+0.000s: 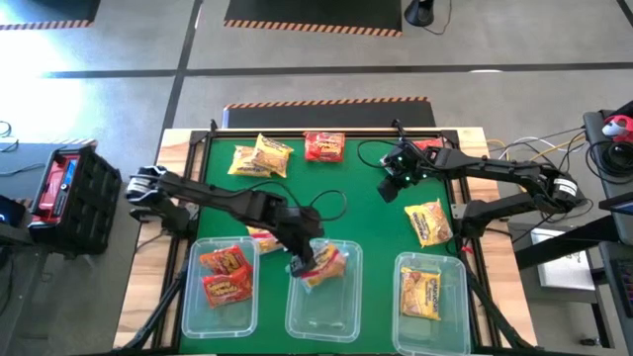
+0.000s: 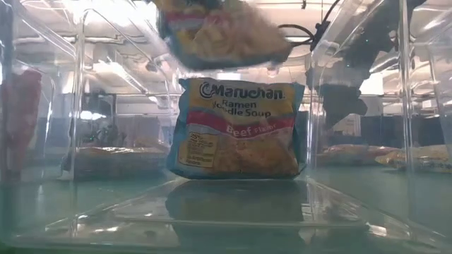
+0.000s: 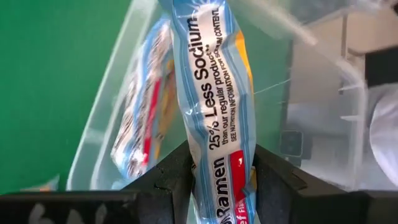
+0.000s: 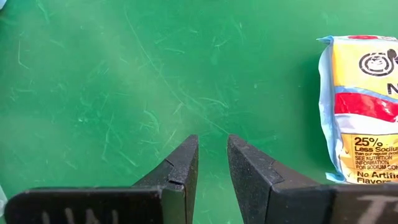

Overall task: Sort Maruchan noodles
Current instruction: Put the blue noodle pack into the middle transparent bin

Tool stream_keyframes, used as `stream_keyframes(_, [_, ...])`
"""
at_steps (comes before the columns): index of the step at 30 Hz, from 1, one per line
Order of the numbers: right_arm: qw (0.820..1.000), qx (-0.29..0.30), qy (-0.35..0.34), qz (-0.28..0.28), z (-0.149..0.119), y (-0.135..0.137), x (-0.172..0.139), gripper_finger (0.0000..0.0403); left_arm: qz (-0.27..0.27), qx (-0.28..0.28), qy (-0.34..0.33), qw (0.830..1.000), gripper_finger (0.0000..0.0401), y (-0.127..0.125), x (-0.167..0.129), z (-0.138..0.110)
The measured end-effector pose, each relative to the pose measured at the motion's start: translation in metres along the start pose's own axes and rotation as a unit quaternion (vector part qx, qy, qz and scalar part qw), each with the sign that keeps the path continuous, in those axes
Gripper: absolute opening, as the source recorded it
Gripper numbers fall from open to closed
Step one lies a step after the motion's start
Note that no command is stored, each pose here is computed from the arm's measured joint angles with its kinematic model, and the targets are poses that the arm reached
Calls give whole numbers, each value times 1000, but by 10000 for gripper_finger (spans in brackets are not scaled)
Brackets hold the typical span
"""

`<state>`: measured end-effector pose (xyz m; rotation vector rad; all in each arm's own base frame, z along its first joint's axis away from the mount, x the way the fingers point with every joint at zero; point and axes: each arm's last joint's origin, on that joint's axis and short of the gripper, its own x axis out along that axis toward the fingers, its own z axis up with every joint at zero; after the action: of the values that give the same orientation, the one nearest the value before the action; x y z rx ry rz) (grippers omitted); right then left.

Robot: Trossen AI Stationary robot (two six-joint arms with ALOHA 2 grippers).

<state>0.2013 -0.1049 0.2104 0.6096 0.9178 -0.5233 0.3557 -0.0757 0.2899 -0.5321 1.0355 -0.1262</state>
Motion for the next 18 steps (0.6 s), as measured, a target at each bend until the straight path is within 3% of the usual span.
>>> stream_keyframes(6, [1000,0,0,0,0,0,0,77,27,49,52,997,118,-6,11,13])
stream_keyframes(13, [1000,0,0,0,0,0,0,77,60,97,131,985,118,-4,49,21])
stream_keyframes(18, [1000,0,0,0,0,0,0,77,79,123,145,979,118,-4,60,27])
